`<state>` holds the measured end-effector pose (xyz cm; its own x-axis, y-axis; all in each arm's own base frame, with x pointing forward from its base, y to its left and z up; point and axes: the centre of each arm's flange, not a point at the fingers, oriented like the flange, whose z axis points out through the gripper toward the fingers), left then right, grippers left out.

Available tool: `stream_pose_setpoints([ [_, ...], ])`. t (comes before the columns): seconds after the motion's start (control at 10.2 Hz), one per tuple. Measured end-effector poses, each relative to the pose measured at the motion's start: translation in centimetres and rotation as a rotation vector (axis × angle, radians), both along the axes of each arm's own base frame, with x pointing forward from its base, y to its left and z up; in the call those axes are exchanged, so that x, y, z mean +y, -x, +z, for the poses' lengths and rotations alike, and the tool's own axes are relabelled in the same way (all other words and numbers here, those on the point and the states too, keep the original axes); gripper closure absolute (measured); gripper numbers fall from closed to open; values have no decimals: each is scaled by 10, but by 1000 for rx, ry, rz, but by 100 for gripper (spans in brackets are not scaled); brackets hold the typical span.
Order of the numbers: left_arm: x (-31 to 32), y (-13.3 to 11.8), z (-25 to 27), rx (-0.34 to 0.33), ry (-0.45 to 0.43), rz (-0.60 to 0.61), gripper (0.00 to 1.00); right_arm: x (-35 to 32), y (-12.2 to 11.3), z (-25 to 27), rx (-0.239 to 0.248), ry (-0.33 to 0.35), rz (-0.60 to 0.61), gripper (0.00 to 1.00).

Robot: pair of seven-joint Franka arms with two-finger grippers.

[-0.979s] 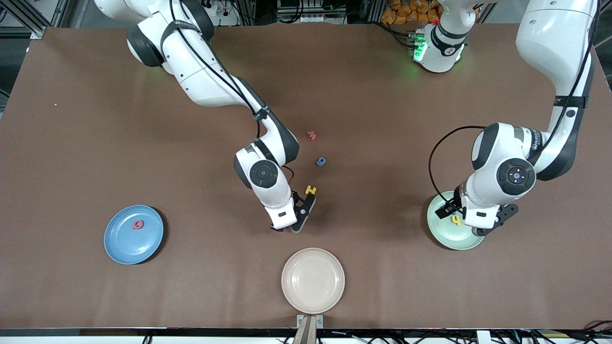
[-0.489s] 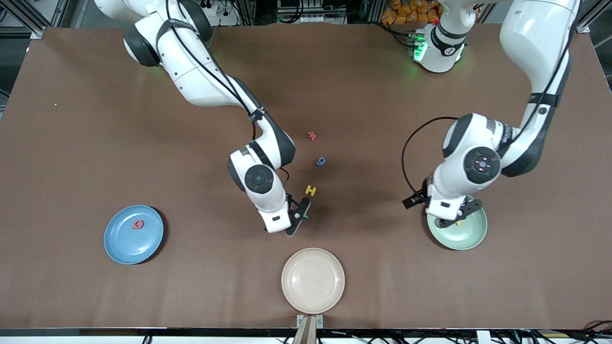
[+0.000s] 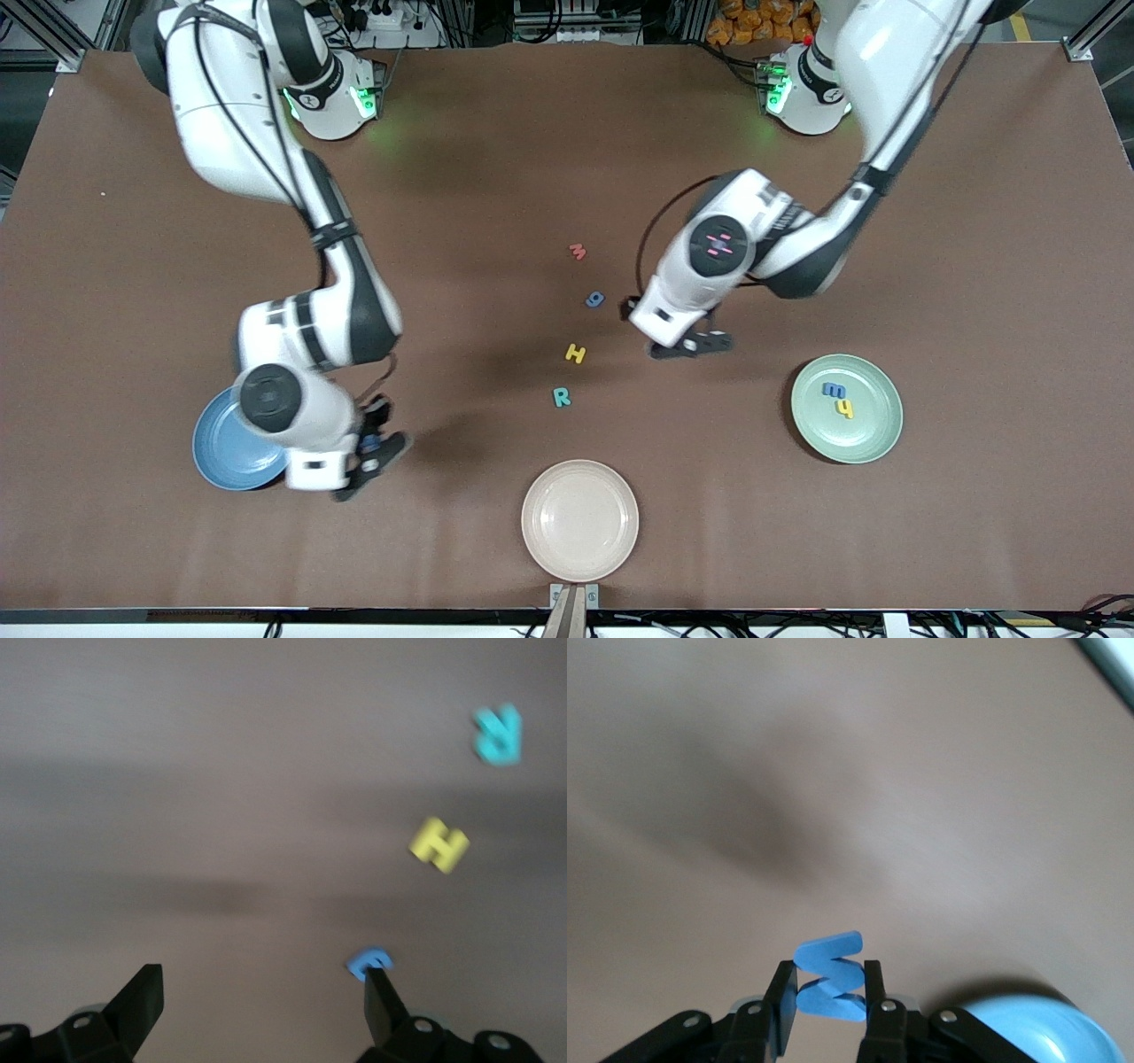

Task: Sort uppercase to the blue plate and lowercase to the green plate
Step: 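Carry the M to the blue plate while the left gripper reaches blue 6, then grasp the blue 6 with the left gripper while the right gripper releases M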

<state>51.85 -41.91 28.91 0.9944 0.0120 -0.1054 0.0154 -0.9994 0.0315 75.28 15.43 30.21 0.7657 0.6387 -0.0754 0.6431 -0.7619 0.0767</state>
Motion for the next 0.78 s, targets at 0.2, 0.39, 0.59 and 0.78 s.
stream_pose_setpoints([
  [0.2, -52, 36, -37, -103, -6, -214, 0, -120, -10, -6, 31, -21, -187, 65],
  [0.39, -72, 50, -62, -146, 22, -421, 0, -208, -4, -19, 66, -45, -288, 65],
  [0.59, -72, 50, -72, -152, 35, -638, 0, -211, -2, -24, 77, -51, -297, 56],
  [0.78, -67, 44, -74, -159, 45, -824, 0, -191, -2, -26, 82, -52, -278, 25],
])
